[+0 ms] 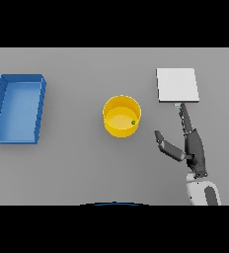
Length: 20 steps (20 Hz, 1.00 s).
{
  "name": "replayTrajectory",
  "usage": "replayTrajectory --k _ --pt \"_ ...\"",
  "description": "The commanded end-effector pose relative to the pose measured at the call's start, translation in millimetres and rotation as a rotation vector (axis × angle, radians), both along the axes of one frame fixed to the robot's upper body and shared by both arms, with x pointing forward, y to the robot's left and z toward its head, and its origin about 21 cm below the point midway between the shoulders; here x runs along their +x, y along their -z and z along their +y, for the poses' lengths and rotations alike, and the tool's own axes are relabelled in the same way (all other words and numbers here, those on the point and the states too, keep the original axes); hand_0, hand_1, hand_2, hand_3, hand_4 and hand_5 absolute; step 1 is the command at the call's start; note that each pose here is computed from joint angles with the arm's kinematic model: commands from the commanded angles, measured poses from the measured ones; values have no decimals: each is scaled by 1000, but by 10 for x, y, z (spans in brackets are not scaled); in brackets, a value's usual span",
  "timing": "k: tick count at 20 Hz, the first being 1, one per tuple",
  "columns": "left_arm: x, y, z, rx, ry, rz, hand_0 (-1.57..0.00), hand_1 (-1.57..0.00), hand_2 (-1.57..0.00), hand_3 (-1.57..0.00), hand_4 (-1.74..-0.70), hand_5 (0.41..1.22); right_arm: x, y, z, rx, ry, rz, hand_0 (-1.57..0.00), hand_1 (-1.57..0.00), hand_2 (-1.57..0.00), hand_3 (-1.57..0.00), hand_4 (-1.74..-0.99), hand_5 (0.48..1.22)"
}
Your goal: Pick up the red beaker and tilt it to pour out 1 green nut into yellow bowl. Pick up the yellow bowl and place it on the metallic measuring scale.
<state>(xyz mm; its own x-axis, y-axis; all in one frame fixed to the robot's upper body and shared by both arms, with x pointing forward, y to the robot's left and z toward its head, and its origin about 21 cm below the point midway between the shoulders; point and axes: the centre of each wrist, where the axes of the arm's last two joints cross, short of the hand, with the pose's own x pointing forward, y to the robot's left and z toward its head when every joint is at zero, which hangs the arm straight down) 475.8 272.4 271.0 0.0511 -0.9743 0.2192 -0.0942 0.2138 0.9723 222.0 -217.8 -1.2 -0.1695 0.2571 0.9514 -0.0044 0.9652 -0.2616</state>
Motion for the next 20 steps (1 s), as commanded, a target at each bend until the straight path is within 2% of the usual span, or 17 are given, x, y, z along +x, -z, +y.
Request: replayTrajectory --k 1,3,5,8,11,15,17,20 --pt "-33 113 92 -61 -49 -21 -1571 -1571 -1569 -1415 -1739 1221 10 -7 -15 -5 -1 10 1 1 1 1 -1217 595" --pt "-141 305 326 -185 -127 -49 -1571 -1571 -1569 -1446 -1740 1221 46 -11 -42 -11 -2 27 1 1 1 1 -1212 604" --pt "-285 552 469 -280 -209 -51 -1571 -1571 -1570 -1451 -1740 1221 31 -25 -26 -34 -8 16 1 1 1 1 -1209 620" --pt "-540 894 581 -366 -314 -36 -1571 -1571 -1570 -1452 -1741 1221 15 -33 -47 -55 -18 8 1 1 1 1 -1210 649" --pt "-824 1209 590 -425 -357 -20 -1571 -1571 -1571 -1452 -1741 1221 25 -33 -16 -53 -24 30 1 1 1 1 -1210 660" --pt "-1038 1494 594 -468 -424 21 -1571 -1571 -1571 -1474 -1741 1221 35 -29 -3 -64 -24 26 1 1 1 1 -1214 664" --pt "-1114 1573 588 -483 -427 21 -1571 -1571 -1571 -1509 -1741 1221 33 -4 3 -52 -26 29 1 1 1 1 -1217 666" --pt "-1202 1724 561 -499 -461 50 -1571 -1571 -1571 -1539 -1741 1117 11 -35 -28 -64 -33 13 1 1 1 1 -1207 665"
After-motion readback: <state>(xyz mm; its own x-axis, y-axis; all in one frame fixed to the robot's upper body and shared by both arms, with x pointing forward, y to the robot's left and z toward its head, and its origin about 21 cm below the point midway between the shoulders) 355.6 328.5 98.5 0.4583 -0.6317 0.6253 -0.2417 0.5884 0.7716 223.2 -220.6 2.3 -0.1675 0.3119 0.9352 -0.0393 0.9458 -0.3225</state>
